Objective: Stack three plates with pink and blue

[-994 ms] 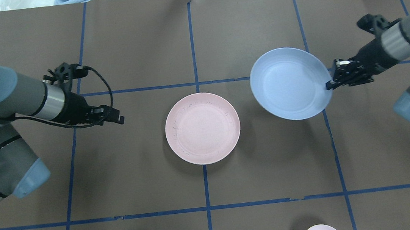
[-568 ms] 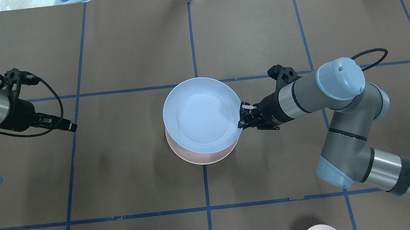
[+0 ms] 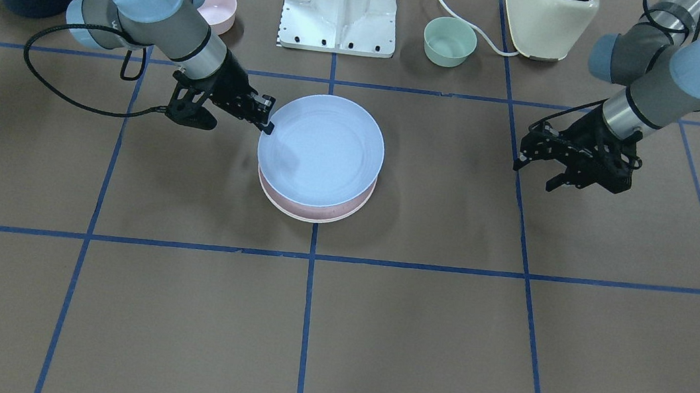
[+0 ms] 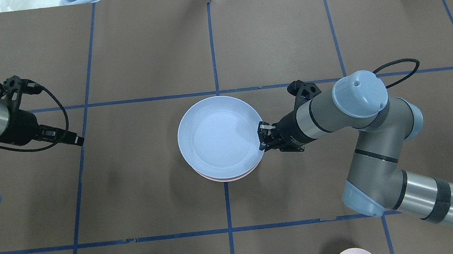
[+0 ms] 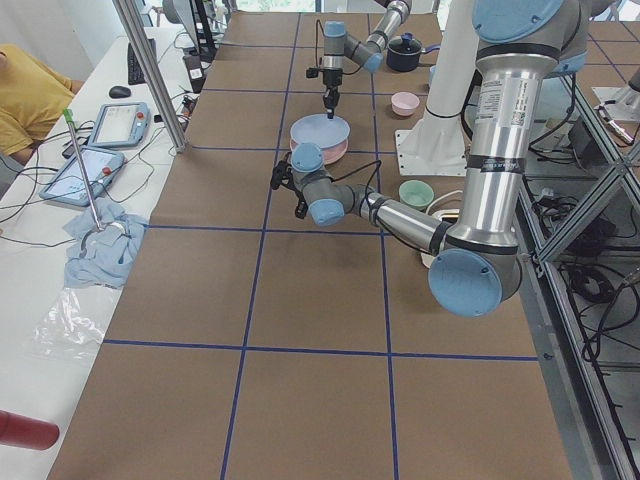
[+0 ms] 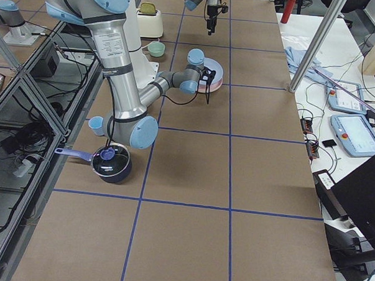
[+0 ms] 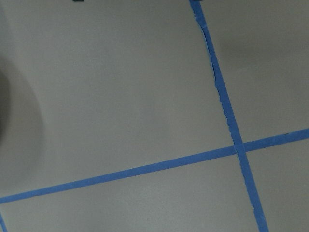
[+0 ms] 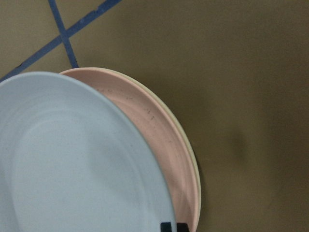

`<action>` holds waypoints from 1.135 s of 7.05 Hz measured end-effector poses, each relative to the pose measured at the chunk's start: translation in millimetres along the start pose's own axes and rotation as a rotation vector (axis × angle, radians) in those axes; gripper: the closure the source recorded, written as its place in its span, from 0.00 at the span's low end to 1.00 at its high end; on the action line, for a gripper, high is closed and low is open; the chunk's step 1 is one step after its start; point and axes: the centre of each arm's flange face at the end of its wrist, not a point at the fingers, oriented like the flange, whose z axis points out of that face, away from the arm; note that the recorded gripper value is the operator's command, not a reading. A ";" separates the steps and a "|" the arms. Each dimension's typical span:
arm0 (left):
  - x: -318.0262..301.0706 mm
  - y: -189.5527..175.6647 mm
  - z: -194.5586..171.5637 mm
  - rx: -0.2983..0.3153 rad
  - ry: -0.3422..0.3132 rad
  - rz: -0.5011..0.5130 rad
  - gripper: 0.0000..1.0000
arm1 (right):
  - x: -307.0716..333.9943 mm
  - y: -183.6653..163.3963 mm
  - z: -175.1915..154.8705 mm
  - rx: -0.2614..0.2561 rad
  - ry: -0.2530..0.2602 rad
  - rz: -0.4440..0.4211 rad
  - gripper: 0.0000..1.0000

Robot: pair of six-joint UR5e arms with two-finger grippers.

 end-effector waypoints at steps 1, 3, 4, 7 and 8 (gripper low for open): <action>-0.2 0.1 0.0 0.000 0.000 0.000 0.20 | -0.1 -0.4 1.7 0.002 0.003 0.000 1.00; -0.1 0.0 0.2 -0.001 0.000 0.000 0.20 | 0.8 0.0 4.0 0.007 0.010 0.002 0.00; -0.2 0.1 0.4 -0.001 0.000 0.000 0.20 | -0.1 1.5 6.8 0.017 0.018 0.004 0.00; -0.5 -0.1 -0.5 0.001 0.001 0.000 0.20 | -1.3 -7.9 -1.5 0.041 0.022 0.014 0.00; -3.5 -2.2 -4.3 0.008 -0.003 0.010 0.20 | 6.3 -28.0 -16.6 0.048 0.025 0.034 0.00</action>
